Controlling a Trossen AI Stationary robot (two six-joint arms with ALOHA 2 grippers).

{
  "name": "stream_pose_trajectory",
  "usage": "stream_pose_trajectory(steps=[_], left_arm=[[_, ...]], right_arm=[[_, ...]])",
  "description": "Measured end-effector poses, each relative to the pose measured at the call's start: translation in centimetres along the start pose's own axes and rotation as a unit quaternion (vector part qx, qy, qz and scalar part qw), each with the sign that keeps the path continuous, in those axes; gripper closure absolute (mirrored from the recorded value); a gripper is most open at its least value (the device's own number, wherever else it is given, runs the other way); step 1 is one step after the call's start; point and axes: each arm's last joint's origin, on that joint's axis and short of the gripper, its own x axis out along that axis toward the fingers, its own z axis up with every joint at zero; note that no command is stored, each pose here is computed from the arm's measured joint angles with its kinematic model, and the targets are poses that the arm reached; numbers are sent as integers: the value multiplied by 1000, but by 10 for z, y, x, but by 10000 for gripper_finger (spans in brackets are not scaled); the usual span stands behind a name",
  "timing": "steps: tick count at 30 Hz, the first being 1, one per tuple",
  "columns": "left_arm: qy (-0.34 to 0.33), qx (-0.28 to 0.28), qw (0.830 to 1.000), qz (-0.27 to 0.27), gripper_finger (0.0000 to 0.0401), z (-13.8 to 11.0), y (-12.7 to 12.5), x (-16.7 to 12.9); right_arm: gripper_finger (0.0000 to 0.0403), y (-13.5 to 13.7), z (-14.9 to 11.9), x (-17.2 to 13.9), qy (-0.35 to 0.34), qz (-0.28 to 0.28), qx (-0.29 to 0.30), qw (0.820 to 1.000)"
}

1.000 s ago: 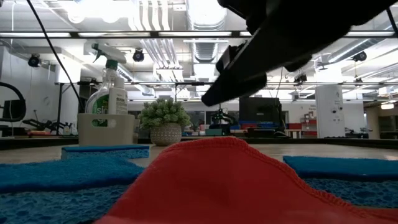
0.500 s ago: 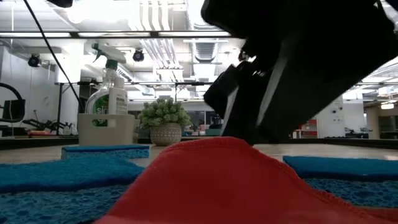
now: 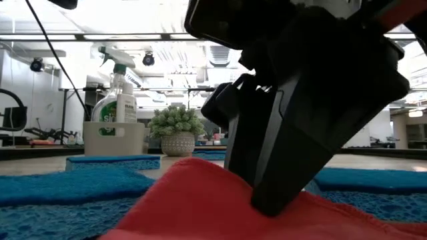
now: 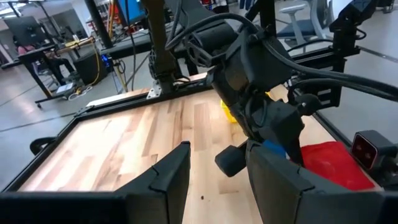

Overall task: Pick & Place Kitchen Items
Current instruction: Put the red towel into the green bucket

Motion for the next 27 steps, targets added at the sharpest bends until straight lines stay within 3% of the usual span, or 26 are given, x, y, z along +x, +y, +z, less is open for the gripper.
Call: stream_pose_trajectory(steps=[7, 16, 25, 27], left_arm=[[2, 2, 1000, 0, 243, 0, 0, 0], [5, 5, 1000, 0, 243, -1, 0, 0], [7, 6, 1000, 0, 243, -2, 0, 0], [8, 6, 1000, 0, 243, -2, 0, 0]], right_arm=[[374, 7, 0, -8, 1, -9, -34, 999], [385, 14, 4, -16, -17, -84, -67, 994], [385, 38, 28, -78, -112, -216, -122, 962], [385, 43, 32, -93, -130, -221, -125, 958]])
